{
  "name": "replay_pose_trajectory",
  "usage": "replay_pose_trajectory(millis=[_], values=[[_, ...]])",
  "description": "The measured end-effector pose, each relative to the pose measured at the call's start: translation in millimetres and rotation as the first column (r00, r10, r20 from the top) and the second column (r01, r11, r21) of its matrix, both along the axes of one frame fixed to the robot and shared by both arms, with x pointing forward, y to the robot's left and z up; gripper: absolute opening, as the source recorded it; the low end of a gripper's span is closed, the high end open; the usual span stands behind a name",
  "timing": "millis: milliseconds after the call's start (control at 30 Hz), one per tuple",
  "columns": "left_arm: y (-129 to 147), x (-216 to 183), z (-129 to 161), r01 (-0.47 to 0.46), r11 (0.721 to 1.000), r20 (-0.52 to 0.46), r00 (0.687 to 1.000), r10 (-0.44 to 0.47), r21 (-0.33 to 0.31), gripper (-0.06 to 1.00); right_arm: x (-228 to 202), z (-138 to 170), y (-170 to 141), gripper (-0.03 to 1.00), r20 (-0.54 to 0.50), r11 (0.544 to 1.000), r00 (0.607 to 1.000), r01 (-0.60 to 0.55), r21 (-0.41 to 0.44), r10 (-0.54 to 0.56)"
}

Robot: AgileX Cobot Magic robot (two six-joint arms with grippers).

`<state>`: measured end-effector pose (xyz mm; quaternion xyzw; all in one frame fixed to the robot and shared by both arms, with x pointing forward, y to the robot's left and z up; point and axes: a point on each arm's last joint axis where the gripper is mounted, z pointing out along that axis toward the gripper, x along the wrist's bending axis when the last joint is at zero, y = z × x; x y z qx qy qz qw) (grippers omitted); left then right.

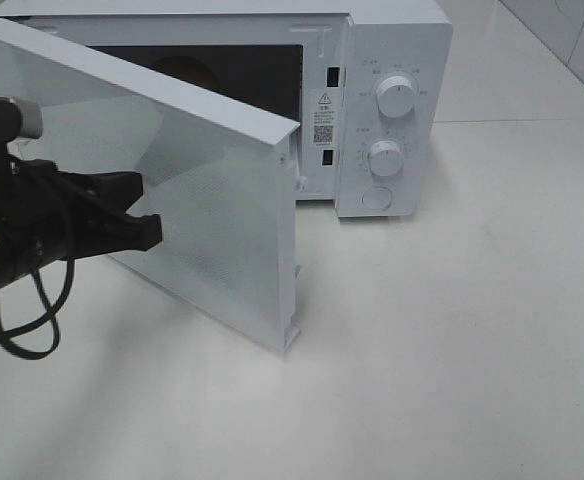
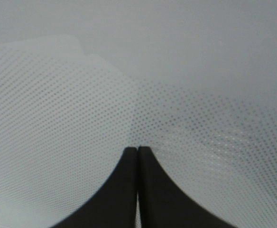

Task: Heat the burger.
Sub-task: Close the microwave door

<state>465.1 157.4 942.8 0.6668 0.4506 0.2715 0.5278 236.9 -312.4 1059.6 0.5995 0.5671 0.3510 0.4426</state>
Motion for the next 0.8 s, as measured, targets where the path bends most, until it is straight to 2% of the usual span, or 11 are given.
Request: replay_pose_trajectory(millis=[167, 267, 367, 800], values=[[-20.2, 12.9, 5.9, 0.005, 1.0, 0.02, 1.0, -0.005, 0.002, 0.0, 0.0, 0.0, 0.0, 0.75, 0.0, 1.0, 1.0, 0.0, 0.0, 0.0], [-34.6, 22.0, 8.1, -0.003, 1.0, 0.021, 1.0, 0.004, -0.028, 0.0, 0.0, 0.0, 0.0, 0.75, 0.0, 1.0, 1.0, 0.0, 0.0, 0.0], [-44.6, 29.3, 8.9, -0.008, 1.0, 0.025, 1.0, 0.008, -0.03, 0.0, 0.0, 0.0, 0.0, 0.75, 0.0, 1.0, 1.0, 0.0, 0.0, 0.0], [-72.9, 62.0, 11.6, -0.059, 0.997, 0.034, 0.998, 0.061, -0.055, 0.0, 0.0, 0.0, 0.0, 0.74, 0.0, 1.0, 1.0, 0.0, 0.0, 0.0]])
